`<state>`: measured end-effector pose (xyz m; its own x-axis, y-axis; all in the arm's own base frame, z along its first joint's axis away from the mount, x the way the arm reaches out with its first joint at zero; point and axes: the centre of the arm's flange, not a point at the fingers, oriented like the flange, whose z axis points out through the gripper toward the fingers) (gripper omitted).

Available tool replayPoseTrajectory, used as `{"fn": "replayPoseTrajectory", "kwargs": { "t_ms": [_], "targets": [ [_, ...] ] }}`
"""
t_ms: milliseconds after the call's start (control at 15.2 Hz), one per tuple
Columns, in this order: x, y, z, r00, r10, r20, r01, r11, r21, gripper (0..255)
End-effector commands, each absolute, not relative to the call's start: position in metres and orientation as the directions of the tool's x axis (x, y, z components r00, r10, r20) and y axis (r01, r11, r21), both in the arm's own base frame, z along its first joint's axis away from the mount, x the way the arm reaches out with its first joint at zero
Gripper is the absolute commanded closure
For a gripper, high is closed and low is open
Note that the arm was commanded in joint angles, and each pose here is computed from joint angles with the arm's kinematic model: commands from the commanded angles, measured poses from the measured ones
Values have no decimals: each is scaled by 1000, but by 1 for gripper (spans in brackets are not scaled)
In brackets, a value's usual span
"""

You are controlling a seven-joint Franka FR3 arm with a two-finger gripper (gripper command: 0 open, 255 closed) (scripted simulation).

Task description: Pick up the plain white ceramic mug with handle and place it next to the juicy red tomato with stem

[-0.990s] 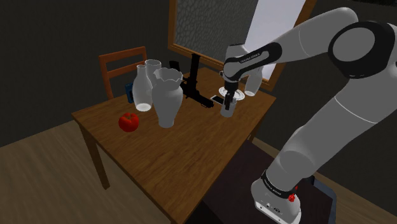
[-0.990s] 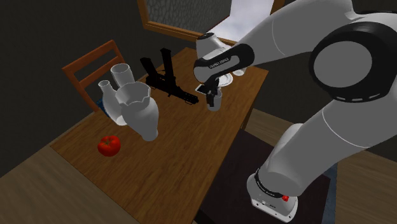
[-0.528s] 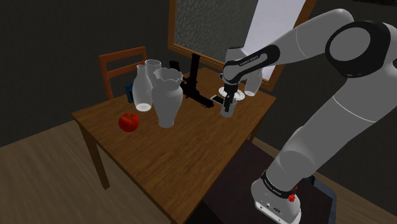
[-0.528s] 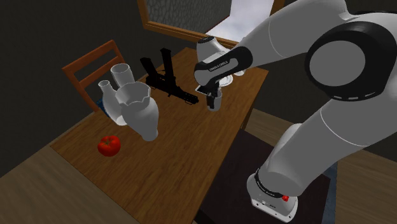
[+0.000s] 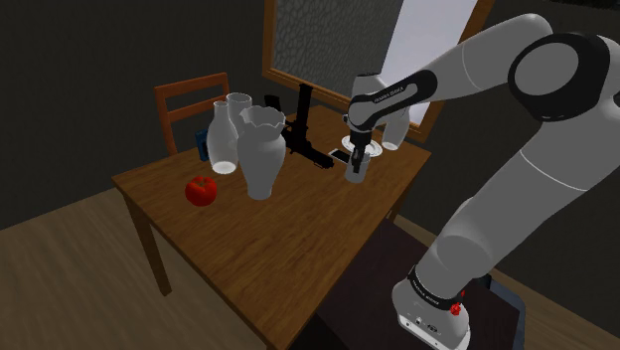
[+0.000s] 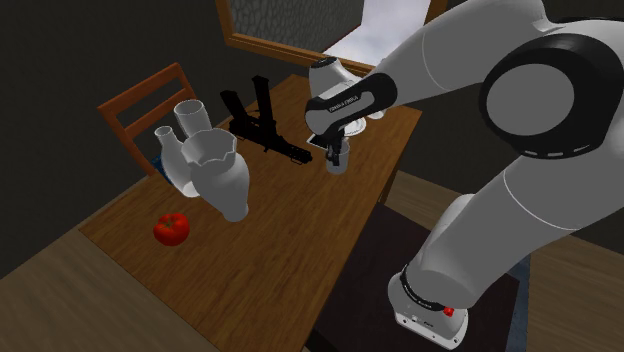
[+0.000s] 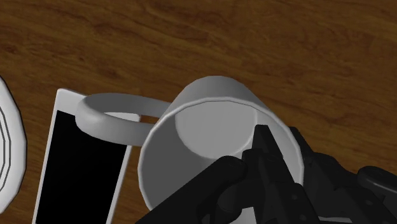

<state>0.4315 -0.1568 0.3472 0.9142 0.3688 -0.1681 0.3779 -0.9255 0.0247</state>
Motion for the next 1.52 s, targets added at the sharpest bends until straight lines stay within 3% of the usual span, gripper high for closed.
{"fn": "replayPoseTrajectory", "kwargs": {
  "t_ms": [0, 1452],
  "targets": [
    [431, -157, 347, 914, 369, -168, 378, -926, 25, 255],
    [431, -157, 447, 914, 369, -168, 378, -926, 25, 255]
  ]
}}
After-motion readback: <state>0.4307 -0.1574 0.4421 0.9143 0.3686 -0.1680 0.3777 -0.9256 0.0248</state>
